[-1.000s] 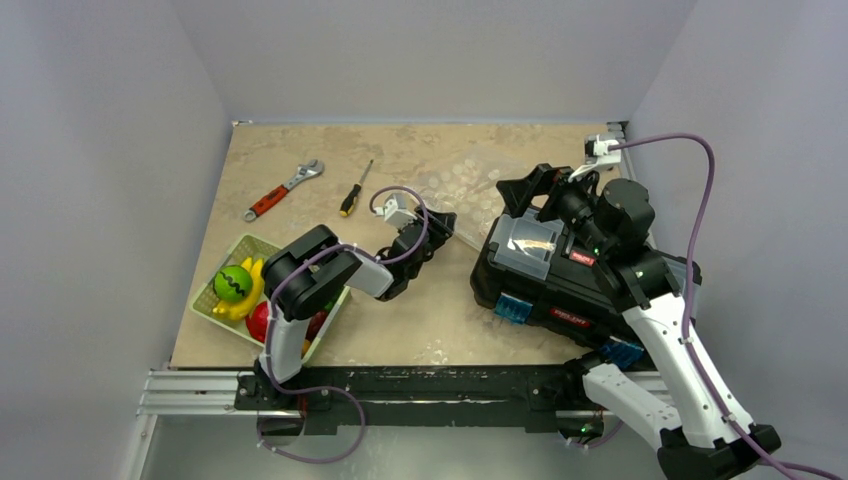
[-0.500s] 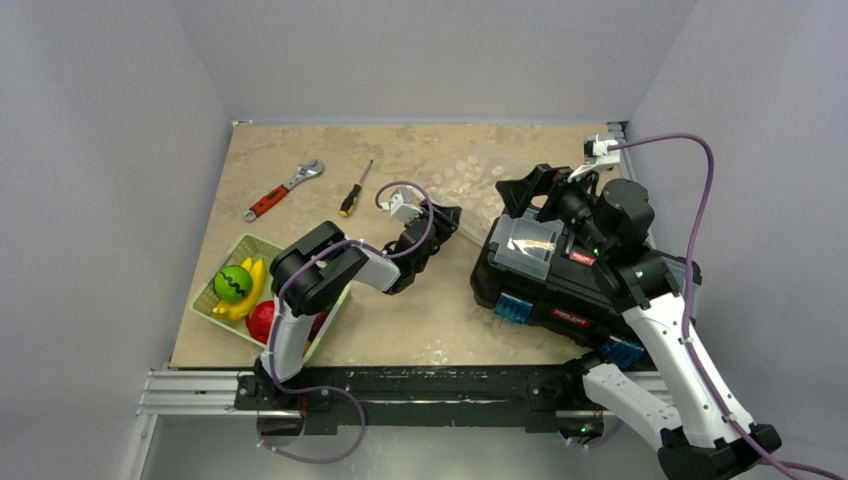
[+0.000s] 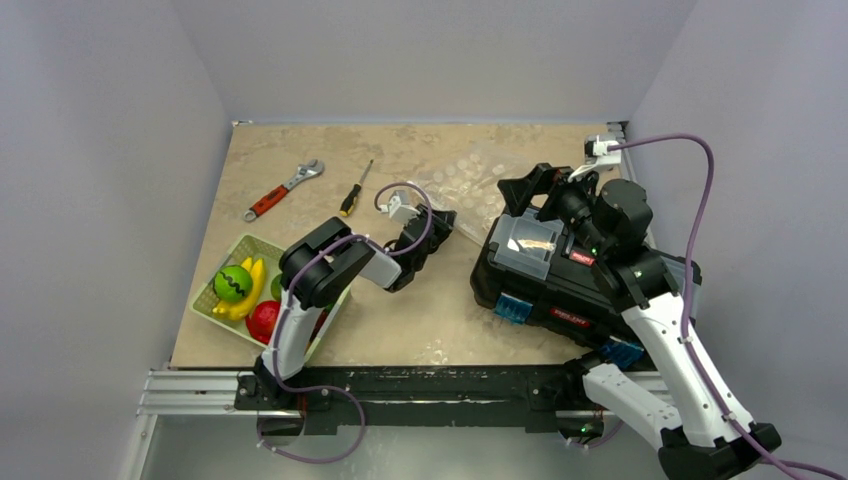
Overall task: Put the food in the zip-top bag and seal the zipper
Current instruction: Pick up the zipper food storage bag at the center of the board.
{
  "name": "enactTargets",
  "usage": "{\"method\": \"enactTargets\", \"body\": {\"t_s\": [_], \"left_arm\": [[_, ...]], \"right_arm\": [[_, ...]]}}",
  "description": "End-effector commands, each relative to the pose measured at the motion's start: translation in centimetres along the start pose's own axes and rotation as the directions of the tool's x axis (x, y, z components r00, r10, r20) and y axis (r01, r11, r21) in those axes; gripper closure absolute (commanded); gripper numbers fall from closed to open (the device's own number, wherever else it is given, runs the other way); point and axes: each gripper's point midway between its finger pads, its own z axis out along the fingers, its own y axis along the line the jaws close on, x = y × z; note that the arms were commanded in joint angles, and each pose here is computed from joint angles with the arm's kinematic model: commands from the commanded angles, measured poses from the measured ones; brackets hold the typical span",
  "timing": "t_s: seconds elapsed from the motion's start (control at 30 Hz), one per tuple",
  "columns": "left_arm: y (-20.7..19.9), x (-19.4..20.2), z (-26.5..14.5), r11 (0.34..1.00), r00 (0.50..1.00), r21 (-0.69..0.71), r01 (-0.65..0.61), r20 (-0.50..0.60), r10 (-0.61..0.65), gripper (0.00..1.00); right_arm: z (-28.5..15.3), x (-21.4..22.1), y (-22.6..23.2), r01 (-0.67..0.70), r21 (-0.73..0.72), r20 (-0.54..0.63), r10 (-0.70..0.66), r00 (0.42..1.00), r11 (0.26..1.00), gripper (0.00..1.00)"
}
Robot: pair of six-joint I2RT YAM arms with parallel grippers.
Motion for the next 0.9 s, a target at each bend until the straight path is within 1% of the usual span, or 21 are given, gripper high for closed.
{"method": "enactTargets", "body": {"t_s": [0.0,0.03,0.1,0.13,0.2,0.27,0.37,0.4,0.5,0.6,0.7,0.8,0.87], "left_arm": [[-3.7,-2.0,0.3,0.996,0.999,0.091,0.013,0.029,-0.016,0.93],[-4.0,-2.2,0.2,0.995,1.0,0.096,0.005,0.029,-0.008,0.94],[-4.3,-2.6,-0.2,0.995,1.0,0.104,0.01,0.022,-0.012,0.97],[-4.7,-2.9,-0.5,0.993,1.0,0.112,0.02,0.017,-0.022,1.0],[-4.9,-3.7,-1.5,0.992,0.999,0.118,0.034,0.005,-0.035,1.0],[-4.8,-4.7,-2.8,0.993,0.998,0.105,0.055,-0.018,-0.054,1.0],[-3.8,-6.1,-5.0,0.994,0.99,0.04,0.102,-0.102,-0.097,1.0],[-4.3,-7.0,-5.9,0.993,0.986,0.033,0.116,-0.125,-0.111,1.0],[-3.8,-8.8,-8.4,0.995,0.983,-0.033,0.09,-0.159,-0.094,1.0],[-3.2,-9.7,-11.4,0.992,0.981,-0.124,0.021,-0.188,-0.045,1.0],[-2.4,-10.0,-14.2,0.977,0.972,-0.212,-0.008,-0.23,-0.042,1.0],[-0.8,-10.4,-16.8,0.958,0.971,-0.288,-0.005,-0.231,-0.064,1.0],[-0.6,-10.9,-18.1,0.953,0.972,-0.302,-0.006,-0.224,-0.065,1.0]], "right_arm": [[0.9,-0.3,-0.6,-0.02,0.038,0.02,0.019,1.0,0.999,0.01],[1.0,-0.1,-0.6,-0.037,0.039,0.014,0.036,0.999,0.999,0.01],[1.2,0.2,0.4,-0.069,-0.011,0.001,0.069,0.998,0.998,0.01],[1.1,0.3,0.7,-0.113,-0.021,0.001,0.113,0.994,0.993,0.01],[1.0,0.6,0.5,-0.142,-0.013,0.002,0.142,0.99,0.99,0.01],[1.3,1.2,1.2,-0.118,-0.058,-0.027,0.116,0.993,0.991,0.01],[1.9,2.6,1.0,-0.073,-0.068,-0.087,0.067,0.994,0.995,0.01],[2.2,3.1,1.1,-0.06,-0.081,-0.108,0.051,0.993,0.995,0.01],[2.9,4.3,1.8,-0.05,-0.136,-0.162,0.028,0.986,0.989,0.01],[3.7,4.9,2.9,-0.014,-0.148,-0.196,-0.015,0.98,0.989,0.01],[4.1,6.0,5.6,0.095,-0.134,-0.208,-0.122,0.97,0.986,0.01],[4.0,7.9,9.0,0.161,-0.135,-0.221,-0.188,0.957,0.978,0.01],[3.4,9.5,11.4,0.229,-0.133,-0.213,-0.254,0.944,0.964,0.02]]}}
